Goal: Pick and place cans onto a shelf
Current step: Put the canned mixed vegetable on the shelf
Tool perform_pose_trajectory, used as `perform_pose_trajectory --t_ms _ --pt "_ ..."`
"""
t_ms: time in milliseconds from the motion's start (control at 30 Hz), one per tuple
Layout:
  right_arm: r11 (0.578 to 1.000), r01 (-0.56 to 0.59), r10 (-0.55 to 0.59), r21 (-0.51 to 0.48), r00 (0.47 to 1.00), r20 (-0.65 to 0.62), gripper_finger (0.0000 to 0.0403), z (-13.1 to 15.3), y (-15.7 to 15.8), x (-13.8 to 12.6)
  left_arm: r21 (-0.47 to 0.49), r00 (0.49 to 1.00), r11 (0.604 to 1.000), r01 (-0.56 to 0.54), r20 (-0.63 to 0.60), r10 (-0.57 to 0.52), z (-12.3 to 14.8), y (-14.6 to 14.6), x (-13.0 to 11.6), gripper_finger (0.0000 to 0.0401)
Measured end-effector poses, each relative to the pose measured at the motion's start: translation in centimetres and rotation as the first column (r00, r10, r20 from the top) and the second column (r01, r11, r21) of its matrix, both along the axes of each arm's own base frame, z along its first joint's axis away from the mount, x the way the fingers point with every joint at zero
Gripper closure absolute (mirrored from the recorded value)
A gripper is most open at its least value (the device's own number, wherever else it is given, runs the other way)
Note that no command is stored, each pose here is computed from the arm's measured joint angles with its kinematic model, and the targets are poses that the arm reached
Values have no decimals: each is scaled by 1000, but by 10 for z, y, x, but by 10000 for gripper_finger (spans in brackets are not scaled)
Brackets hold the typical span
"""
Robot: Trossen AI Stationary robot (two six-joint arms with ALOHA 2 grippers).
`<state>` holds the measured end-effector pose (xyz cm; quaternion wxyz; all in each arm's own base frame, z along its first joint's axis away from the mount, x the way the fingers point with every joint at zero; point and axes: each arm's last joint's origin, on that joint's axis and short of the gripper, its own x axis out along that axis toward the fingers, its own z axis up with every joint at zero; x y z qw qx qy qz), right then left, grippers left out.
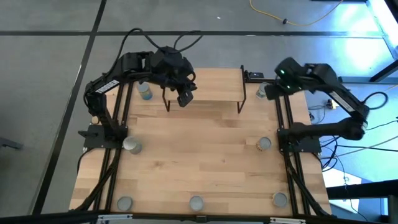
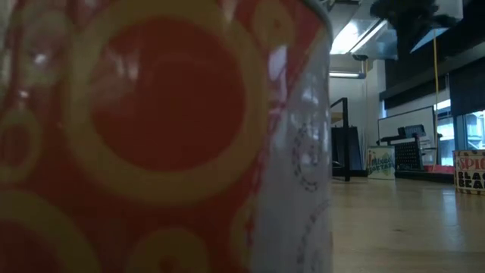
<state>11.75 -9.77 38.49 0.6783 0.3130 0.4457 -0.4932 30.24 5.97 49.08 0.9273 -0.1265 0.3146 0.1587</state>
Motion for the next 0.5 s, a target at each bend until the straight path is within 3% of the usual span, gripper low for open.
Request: perform_pose_trajectory --t_ms 500 --pt "981 102 -100 168 995 -17 385 -39 -89 18 -10 999 1000 1 -53 -1 -4 -1 -3 340"
